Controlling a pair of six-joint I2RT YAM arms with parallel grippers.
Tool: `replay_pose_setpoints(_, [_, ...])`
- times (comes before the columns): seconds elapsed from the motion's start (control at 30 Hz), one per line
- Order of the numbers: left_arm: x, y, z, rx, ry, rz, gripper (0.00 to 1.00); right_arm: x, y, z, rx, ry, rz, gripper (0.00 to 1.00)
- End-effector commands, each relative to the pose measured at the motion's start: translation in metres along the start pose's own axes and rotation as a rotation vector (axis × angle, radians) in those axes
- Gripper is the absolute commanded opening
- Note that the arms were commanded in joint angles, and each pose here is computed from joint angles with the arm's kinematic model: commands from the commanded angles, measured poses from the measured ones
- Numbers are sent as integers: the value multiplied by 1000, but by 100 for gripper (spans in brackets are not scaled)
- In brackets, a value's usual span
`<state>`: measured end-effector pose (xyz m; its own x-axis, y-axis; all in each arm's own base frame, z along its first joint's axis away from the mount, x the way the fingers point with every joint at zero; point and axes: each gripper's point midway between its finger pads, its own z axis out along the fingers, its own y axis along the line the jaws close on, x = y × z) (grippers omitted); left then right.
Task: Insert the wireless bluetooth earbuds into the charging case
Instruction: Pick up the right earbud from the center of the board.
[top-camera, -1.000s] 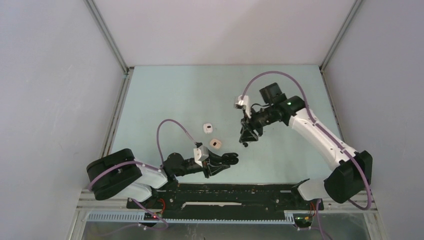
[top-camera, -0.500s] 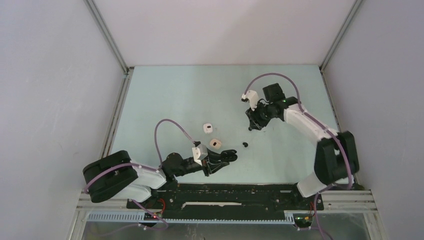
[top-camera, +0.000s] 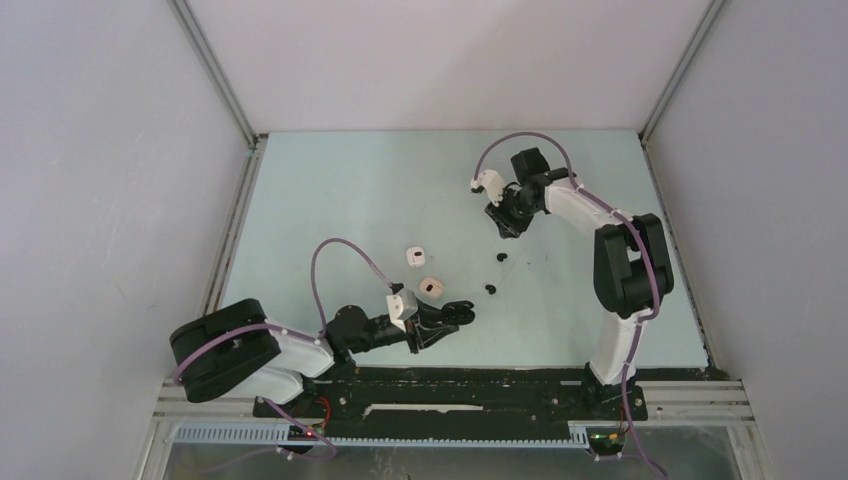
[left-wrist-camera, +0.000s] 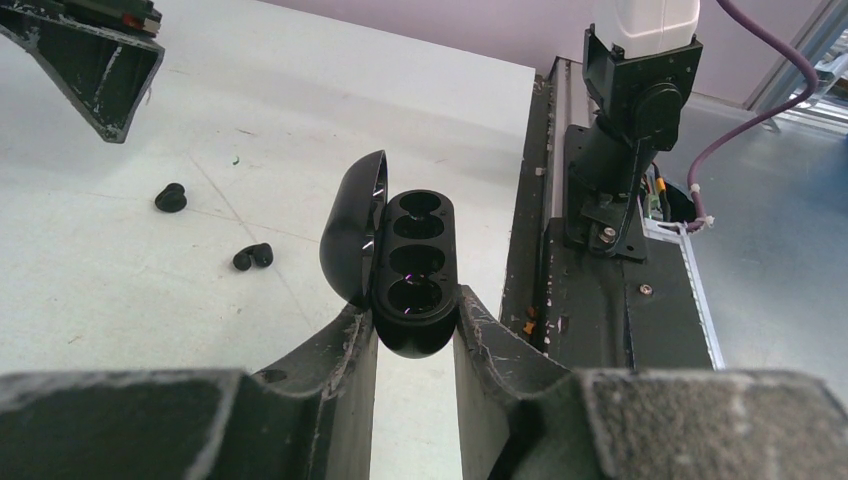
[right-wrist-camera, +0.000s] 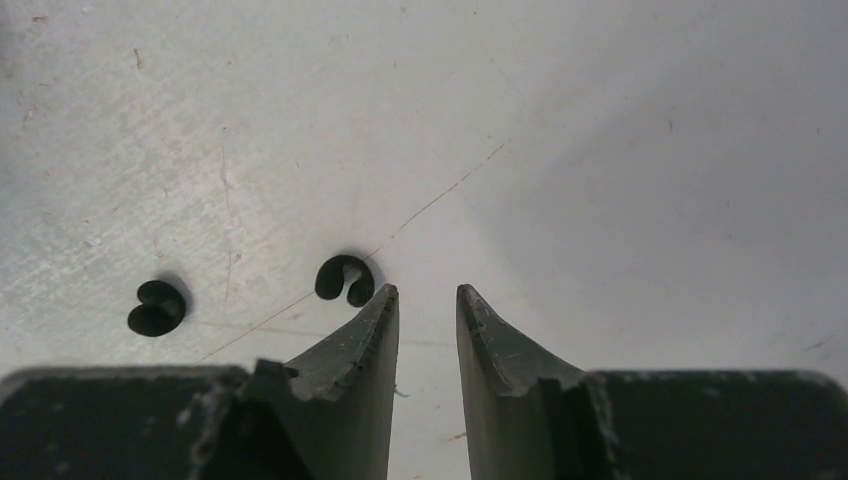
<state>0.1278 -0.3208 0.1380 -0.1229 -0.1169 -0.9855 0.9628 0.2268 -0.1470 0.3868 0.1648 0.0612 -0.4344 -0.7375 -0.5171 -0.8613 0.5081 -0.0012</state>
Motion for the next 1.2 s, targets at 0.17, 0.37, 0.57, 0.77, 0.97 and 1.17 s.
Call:
replay_pose_setpoints(0.17, [-17, 1, 7, 5, -54, 31, 0, 1, 9, 9, -136, 20, -97, 32])
replay_pose_setpoints(0.37, [-16, 0, 8, 14, -48, 26, 0, 18, 15, 20, -179, 69, -93, 33])
replay_pose_setpoints(0.57, [-15, 1, 8, 10, -44, 28, 0, 31, 23, 28, -221, 99, -82, 35])
replay_pose_setpoints(0.77, [-14, 1, 9, 13, -41, 26, 0, 33, 26, 29, -234, 99, -71, 37])
replay_pose_setpoints(0.97, [-14, 1, 9, 14, -38, 26, 0, 32, 30, 30, -253, 90, -65, 40])
replay_pose_setpoints(1.17, [-13, 0, 10, 16, -34, 22, 0, 31, 37, 27, -282, 80, -63, 40])
